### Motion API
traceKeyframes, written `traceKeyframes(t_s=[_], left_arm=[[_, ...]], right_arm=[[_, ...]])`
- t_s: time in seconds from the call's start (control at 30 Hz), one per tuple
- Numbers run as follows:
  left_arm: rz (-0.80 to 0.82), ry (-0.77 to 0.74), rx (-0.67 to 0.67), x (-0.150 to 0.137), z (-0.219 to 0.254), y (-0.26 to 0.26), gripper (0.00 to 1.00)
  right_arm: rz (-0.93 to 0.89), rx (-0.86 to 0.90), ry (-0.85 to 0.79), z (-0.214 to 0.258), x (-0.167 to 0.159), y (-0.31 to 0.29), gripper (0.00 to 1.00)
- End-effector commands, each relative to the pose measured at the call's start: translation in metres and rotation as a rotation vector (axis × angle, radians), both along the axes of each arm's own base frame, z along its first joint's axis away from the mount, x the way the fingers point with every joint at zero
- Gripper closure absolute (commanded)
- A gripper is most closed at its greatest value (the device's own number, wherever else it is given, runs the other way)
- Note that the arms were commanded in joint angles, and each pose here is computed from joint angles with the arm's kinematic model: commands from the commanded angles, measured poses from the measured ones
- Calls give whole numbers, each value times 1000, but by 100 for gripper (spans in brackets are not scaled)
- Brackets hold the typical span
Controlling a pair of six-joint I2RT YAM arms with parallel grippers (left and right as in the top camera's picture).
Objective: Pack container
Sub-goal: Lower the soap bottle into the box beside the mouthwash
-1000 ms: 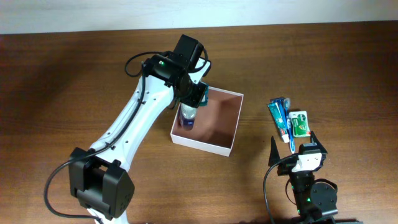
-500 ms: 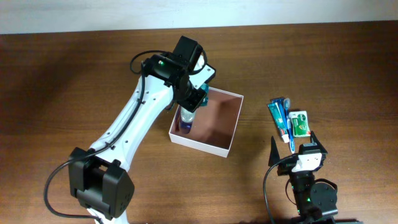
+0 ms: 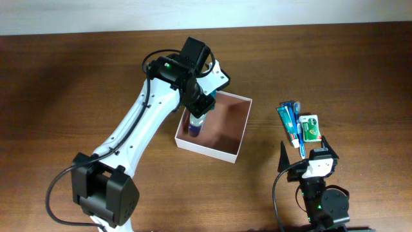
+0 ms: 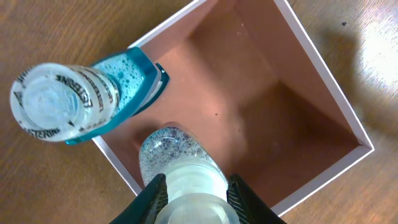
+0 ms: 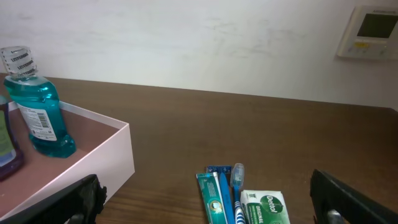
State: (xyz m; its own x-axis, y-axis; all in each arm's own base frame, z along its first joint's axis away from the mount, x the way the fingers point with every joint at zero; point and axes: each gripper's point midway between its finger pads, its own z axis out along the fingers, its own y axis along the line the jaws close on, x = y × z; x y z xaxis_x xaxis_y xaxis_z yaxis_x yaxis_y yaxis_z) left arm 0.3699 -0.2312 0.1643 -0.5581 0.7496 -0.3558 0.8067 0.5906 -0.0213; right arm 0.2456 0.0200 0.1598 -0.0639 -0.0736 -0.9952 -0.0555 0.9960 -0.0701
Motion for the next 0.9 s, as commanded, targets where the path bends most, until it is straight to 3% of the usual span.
traceKeyframes(t_s=[0.0, 0.27, 0.77, 0.87], left_arm=[[-34, -28, -32, 9, 5, -10, 80], [-27, 3, -16, 19, -20, -11, 83], [19, 8, -30, 30, -21, 6, 83], [19, 15, -27, 28, -21, 6, 72]], right_arm=[[-12, -5, 5, -3, 0, -3, 2], [-12, -5, 5, -3, 0, -3, 2], [-12, -5, 5, -3, 0, -3, 2], [-12, -5, 5, -3, 0, -3, 2]])
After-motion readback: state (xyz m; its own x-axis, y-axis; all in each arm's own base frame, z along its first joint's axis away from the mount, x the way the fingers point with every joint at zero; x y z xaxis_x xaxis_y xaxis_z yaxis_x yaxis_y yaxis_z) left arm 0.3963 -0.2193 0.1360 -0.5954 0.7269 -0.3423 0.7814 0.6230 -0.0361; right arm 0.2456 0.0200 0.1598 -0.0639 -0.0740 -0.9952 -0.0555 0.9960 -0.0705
